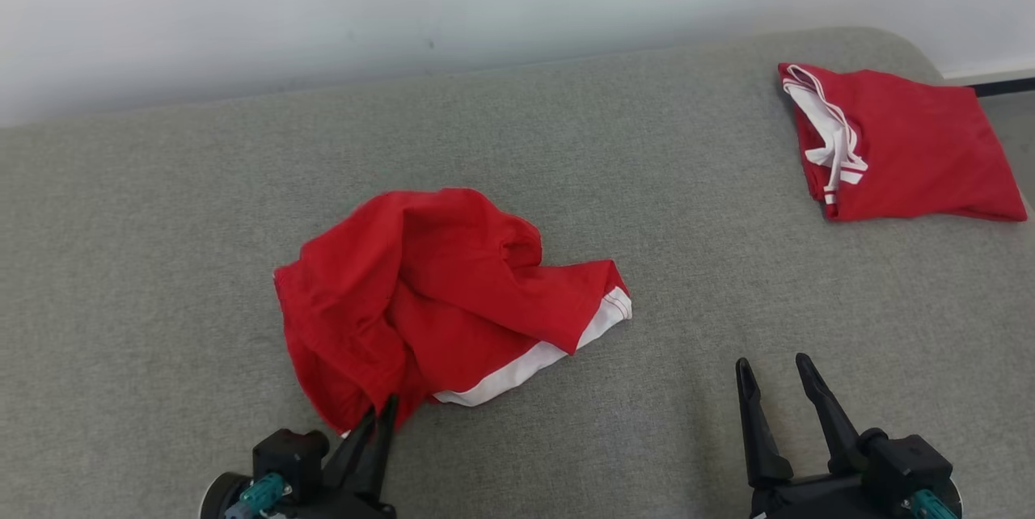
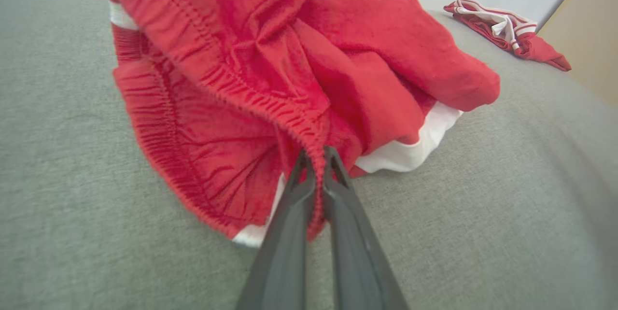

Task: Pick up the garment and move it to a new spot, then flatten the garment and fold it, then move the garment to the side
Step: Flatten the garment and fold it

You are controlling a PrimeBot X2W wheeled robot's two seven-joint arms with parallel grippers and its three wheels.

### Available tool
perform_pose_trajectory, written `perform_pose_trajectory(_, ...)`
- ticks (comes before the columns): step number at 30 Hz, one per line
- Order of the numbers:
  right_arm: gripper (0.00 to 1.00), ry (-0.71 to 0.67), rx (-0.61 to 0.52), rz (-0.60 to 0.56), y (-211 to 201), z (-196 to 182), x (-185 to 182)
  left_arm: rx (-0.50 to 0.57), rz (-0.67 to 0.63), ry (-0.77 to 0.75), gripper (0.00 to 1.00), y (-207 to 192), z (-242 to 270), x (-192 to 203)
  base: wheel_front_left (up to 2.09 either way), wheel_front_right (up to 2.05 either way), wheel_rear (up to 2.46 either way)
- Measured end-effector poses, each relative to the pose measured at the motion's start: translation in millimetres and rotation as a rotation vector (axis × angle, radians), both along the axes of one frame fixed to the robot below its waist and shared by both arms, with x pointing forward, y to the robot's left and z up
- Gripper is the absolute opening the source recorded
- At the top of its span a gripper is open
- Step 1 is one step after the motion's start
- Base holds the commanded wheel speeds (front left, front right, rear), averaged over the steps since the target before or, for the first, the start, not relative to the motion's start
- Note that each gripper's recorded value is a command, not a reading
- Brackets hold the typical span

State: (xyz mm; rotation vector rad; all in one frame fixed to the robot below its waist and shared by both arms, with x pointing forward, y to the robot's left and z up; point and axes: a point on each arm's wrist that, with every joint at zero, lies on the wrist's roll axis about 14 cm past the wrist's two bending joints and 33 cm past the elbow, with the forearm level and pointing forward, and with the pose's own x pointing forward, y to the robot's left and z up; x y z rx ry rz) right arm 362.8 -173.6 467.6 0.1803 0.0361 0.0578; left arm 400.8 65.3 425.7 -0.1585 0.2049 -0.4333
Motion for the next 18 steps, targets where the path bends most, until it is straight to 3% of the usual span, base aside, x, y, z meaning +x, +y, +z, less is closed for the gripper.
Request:
perform_pose_trajectory(12, 1.0, -0.005, 0.018, 0.041, 14.2, 1.2, -5.8, -0.153, 0.014, -0.18, 0.0, -2.7, 72.0, -21.1, 0.0, 0.0, 0.0)
perform_pose_trajectory(18, 1.0, -0.017, 0.024, 0.079, 26.5, 5.0, -1.7, -0.187, 0.074, -0.116, 0.0, 18.4, 56.7, -62.0, 0.0, 0.0, 0.0)
